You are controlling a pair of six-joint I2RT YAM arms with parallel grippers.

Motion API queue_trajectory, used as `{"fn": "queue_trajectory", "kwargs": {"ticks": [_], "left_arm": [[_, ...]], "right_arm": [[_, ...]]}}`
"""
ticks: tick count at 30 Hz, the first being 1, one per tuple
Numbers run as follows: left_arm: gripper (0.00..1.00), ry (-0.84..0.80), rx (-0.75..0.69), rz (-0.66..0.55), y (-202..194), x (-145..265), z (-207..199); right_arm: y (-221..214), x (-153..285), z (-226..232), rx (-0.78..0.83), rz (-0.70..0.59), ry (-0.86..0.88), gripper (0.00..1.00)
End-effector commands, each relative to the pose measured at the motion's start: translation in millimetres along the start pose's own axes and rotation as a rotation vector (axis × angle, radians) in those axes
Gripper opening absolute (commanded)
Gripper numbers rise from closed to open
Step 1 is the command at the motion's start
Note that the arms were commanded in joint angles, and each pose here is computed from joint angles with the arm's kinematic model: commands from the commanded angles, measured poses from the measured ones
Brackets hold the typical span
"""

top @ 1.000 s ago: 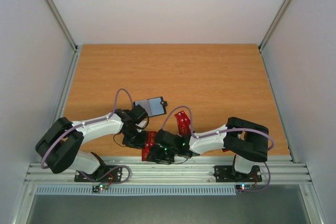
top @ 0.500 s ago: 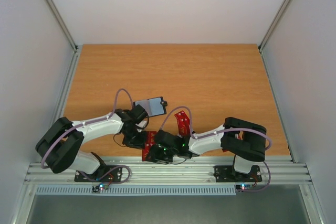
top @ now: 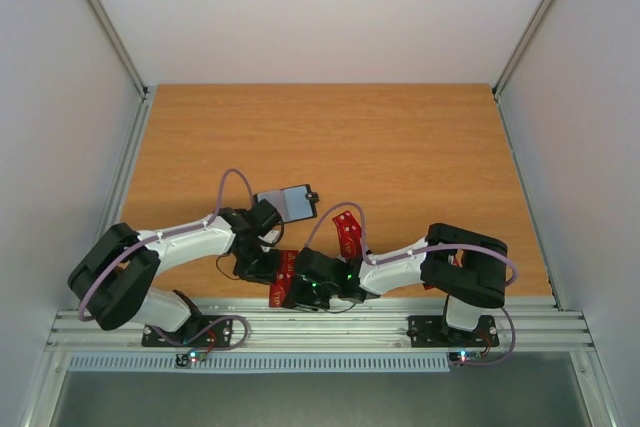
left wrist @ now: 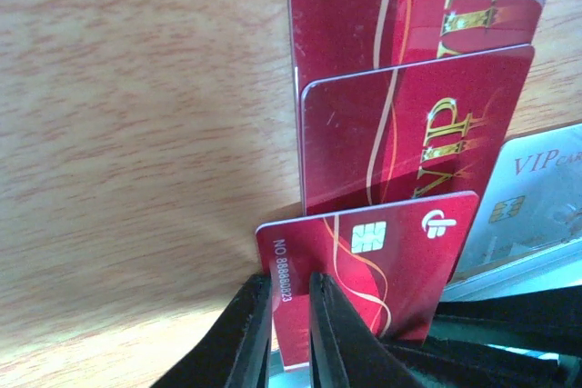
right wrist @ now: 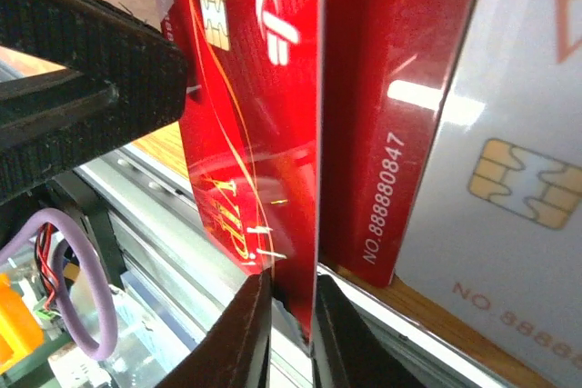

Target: Put the credit cards into the card holder

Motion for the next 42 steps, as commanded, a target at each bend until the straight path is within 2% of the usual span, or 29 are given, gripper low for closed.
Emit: {"fn": "queue_trajectory", "kwargs": {"ticks": [1,4,8,16,27,36,42], "left_arm": [[0.15,0.028,0.005,-0.005,0.9,-5.7,5.8],[0.17,0.019,0.003,-0.026,2.9,0.1,2.6],[0.19,0.004,-0.008,-0.081,9.5,17.1,-6.0],[0.32,0.024,-0.045,-0.241,22.7,78.9,-21.8],[0.50,0.033,-0.104,-0.462,31.6,161.6,-29.0],[0.56,-0.184,-0.226,-0.532,43.9,206.3,-78.0],[0.57,-0.362,-0.245,-0.562,56.6,228.4,-116.0]], "right_arm": [[2.6,2.2,4.6,0.013,-0.021,-0.011,0.08],[0.3,2.6,7.0,0.014,-0.007,-0.006,0.01],[-1.8,6.0,13.8,0.024,0.007,0.018,0.01],[-4.1,28.9,29.7,0.084,0.023,0.042,0.01],[16.3,95.7,60.8,0.170,0.020,0.091,0.01],[55.2,174.1,76.9,0.186,0.030,0.197,0.01],[80.7,218.0,95.7,0.182,0.035,0.314,0.01]]}}
Point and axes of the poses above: each gripper's point midway between its finger pads, its own x axis back along the fingers, its own z axis along the line the jaws close on, y = z × x, the point moved 1 cm from there along x, back along the fingers, and after that the axes turned 7 degrees about -x, right-handed, at the moved point
